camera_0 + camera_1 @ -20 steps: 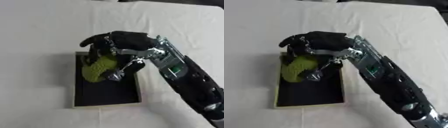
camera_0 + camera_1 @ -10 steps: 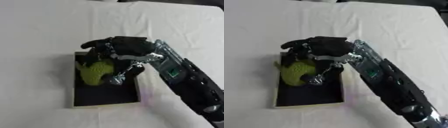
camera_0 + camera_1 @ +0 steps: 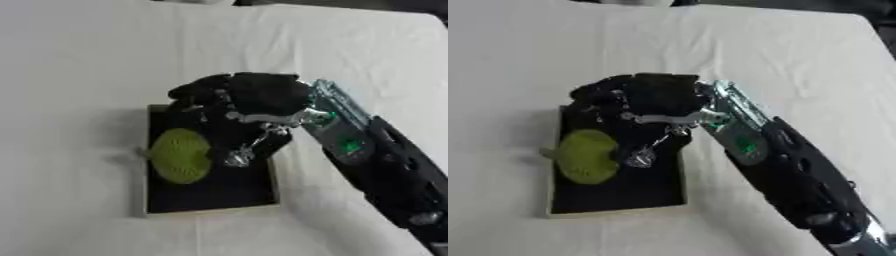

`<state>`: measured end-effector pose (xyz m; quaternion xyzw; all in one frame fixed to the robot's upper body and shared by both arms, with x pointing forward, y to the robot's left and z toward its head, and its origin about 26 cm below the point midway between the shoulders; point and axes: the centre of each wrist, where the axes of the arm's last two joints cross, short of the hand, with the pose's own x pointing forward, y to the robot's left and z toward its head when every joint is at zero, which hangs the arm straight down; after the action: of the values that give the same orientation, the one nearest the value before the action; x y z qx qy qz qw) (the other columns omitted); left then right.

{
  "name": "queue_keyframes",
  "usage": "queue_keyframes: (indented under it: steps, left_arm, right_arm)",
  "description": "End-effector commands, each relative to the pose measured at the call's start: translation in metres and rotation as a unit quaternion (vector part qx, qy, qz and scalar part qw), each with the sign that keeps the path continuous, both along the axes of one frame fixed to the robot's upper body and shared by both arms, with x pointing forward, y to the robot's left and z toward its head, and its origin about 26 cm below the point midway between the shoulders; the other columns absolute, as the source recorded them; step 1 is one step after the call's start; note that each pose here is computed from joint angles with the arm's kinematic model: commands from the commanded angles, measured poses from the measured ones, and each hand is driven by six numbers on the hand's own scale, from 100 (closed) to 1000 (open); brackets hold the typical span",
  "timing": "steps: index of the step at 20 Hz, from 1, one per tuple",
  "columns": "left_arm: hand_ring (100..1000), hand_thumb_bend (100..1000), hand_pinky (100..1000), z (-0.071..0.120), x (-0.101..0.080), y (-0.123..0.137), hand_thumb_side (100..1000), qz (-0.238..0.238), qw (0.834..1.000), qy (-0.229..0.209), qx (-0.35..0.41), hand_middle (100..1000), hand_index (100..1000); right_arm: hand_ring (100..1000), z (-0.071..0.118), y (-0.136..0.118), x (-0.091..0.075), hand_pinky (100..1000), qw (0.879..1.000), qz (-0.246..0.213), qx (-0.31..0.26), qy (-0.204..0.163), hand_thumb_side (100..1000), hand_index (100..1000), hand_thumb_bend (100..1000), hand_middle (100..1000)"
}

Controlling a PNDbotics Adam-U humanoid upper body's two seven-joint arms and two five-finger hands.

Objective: Pick up objects on the table and place them in the box.

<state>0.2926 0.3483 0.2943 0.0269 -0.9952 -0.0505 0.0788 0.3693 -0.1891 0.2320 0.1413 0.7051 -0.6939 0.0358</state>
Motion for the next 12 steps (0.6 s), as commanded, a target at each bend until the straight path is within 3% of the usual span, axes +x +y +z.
queue_keyframes:
  steps: [1, 3, 7, 9, 12]
  left_arm:
    - [646, 100, 587, 0.008, -0.005, 0.0, 561, 0.003, 1.0, -0.012, 0.015, 563, 712]
    - [647, 100, 587, 0.008, -0.005, 0.0, 561, 0.004, 1.0, -0.012, 0.014, 563, 712]
    - [647, 100, 587, 0.008, -0.006, 0.001, 562, 0.007, 1.0, -0.011, 0.012, 564, 712]
    - [647, 100, 588, 0.008, -0.006, 0.002, 561, 0.009, 1.0, -0.011, 0.011, 564, 712]
    - [647, 100, 587, 0.007, -0.006, 0.003, 561, 0.012, 1.0, -0.011, 0.01, 564, 712]
  right_arm:
    - [1000, 0.02, -0.009, -0.004, 910, 0.995, 0.048, -0.069, -0.048, 160, 942, 119, 894]
    - [1000, 0.031, -0.013, -0.009, 899, 0.997, 0.056, -0.023, -0.05, 100, 941, 128, 887]
    - [1000, 0.064, -0.036, -0.026, 858, 0.989, 0.06, 0.127, -0.043, 100, 936, 100, 866]
    - [1000, 0.078, -0.052, -0.036, 846, 0.974, 0.057, 0.217, -0.024, 100, 940, 100, 849]
    - [1000, 0.094, -0.081, -0.05, 830, 0.94, 0.048, 0.337, 0.007, 100, 936, 100, 826]
